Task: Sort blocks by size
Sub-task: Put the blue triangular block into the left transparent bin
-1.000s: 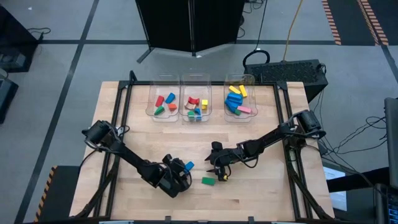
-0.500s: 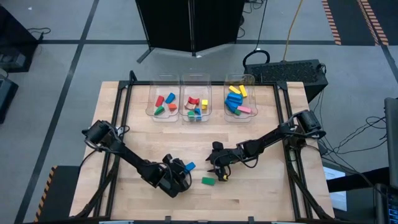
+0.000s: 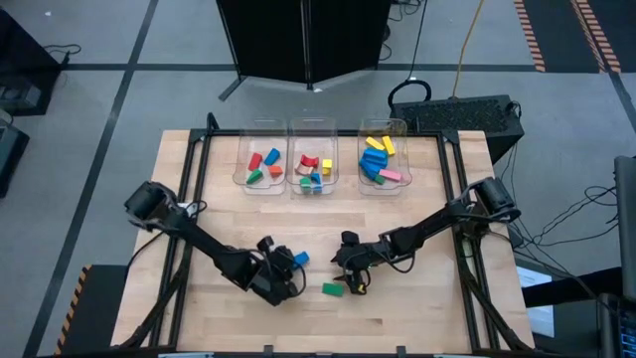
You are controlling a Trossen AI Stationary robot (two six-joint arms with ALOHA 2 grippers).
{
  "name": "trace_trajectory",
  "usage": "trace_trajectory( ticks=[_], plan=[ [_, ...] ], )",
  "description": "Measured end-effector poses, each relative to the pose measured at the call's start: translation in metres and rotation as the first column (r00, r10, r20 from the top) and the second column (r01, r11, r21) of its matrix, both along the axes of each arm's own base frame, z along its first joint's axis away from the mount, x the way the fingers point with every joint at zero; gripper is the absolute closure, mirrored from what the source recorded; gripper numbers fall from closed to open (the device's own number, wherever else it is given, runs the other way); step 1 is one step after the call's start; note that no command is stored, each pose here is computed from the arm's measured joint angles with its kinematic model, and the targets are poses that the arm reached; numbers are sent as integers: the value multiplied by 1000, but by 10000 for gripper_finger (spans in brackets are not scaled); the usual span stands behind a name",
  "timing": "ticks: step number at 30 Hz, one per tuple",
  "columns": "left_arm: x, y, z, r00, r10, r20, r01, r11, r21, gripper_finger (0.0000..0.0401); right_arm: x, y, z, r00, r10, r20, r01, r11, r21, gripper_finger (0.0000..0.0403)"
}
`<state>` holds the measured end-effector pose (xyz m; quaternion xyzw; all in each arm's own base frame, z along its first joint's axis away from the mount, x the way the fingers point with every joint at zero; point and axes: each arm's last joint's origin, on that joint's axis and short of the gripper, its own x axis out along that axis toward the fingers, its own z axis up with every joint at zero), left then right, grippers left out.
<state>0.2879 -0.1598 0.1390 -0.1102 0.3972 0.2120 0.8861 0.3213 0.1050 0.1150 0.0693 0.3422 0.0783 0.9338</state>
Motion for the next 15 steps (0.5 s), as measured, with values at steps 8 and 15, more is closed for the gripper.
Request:
trace_trajectory(
  ticks=[8,15],
  plan=[
    [-10,23,30,999,42,-32,-41,999,30,278,-2,6,0,1000,-20,2,20,1000,-1,154],
    [-24,32,56,999,27,-31,-25,999,48,277,-2,6,0,999,-43,-8,43,999,27,154]
  ],
)
